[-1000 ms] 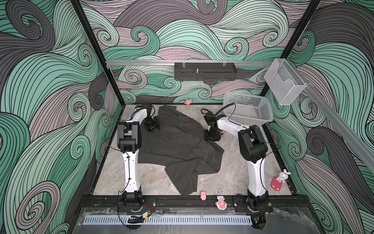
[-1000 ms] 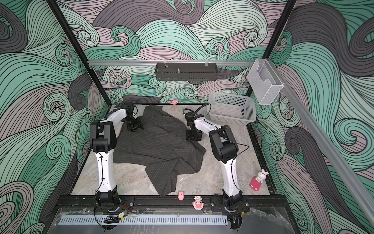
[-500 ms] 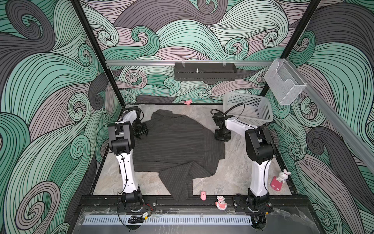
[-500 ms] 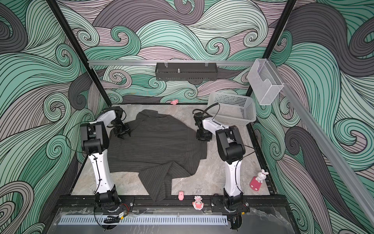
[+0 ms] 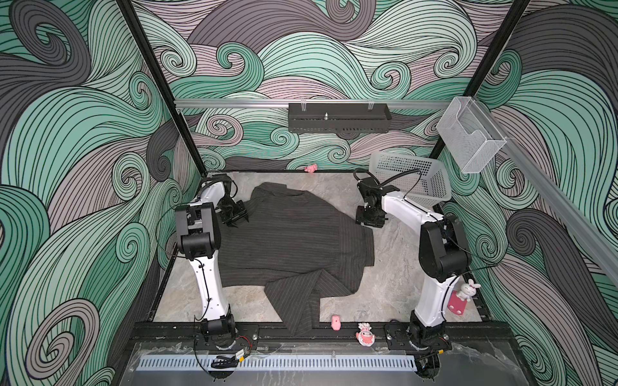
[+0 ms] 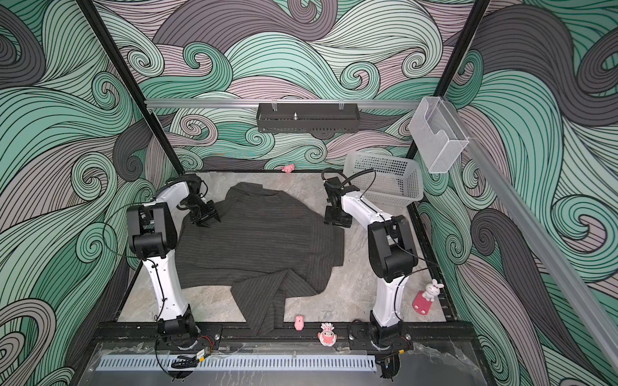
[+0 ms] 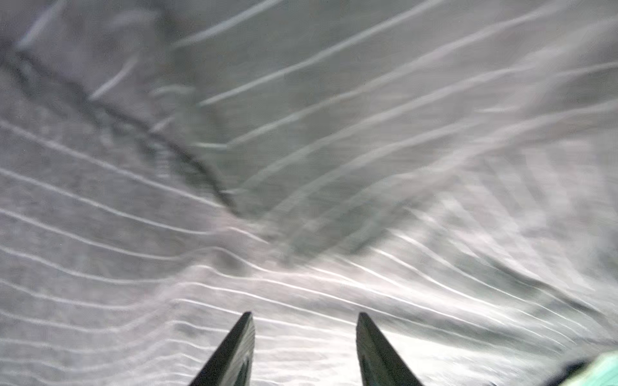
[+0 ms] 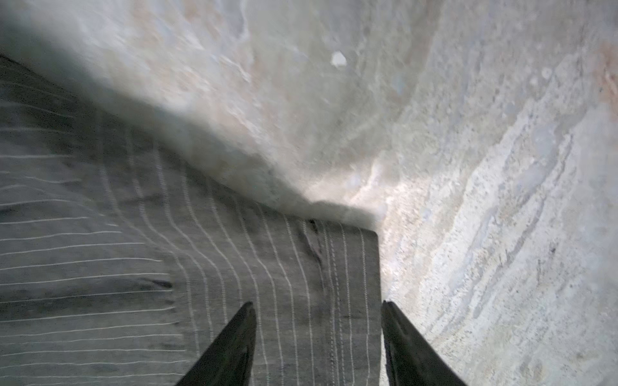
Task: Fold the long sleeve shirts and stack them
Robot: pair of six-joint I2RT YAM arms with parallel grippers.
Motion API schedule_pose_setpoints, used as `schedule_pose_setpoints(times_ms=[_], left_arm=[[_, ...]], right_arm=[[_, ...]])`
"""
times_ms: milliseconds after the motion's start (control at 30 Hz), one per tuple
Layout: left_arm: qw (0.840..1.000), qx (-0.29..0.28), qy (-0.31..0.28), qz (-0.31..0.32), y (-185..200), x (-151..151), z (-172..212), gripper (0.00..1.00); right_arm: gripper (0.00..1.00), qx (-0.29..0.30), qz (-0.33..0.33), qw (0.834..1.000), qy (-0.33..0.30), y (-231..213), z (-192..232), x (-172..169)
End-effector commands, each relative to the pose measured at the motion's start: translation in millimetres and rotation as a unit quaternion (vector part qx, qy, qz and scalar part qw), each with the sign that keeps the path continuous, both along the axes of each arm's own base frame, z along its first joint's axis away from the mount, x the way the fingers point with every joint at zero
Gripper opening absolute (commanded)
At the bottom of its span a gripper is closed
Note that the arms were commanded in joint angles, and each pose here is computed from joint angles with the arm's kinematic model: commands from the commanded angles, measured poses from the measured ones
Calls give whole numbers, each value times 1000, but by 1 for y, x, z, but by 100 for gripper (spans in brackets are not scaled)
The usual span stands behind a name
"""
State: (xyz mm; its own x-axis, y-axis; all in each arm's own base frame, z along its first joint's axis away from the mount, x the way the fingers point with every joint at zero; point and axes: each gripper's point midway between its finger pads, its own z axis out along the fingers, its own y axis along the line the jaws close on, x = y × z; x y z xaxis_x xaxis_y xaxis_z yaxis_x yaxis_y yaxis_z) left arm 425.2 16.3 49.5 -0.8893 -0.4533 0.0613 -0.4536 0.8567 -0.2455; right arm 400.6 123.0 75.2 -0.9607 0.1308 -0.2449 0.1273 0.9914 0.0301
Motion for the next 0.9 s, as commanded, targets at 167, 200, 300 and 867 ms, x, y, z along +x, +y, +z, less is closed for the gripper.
schedule_pose_setpoints(times_ms=[167, 200, 300, 867], left_arm=[[999, -47, -25, 1, -17, 30, 8, 53], [999, -48, -26, 2, -17, 34, 5, 52], [999, -36, -22, 0, -11, 41, 2, 52], [1000, 20, 5, -1, 7, 30, -4, 54]], right_arm=[[65, 31, 43, 997, 63, 30, -42, 2], [65, 26, 41, 997, 66, 28, -47, 3], [64, 4, 32, 997, 76, 22, -59, 3], [68, 41, 164, 986, 6, 77, -20, 42]])
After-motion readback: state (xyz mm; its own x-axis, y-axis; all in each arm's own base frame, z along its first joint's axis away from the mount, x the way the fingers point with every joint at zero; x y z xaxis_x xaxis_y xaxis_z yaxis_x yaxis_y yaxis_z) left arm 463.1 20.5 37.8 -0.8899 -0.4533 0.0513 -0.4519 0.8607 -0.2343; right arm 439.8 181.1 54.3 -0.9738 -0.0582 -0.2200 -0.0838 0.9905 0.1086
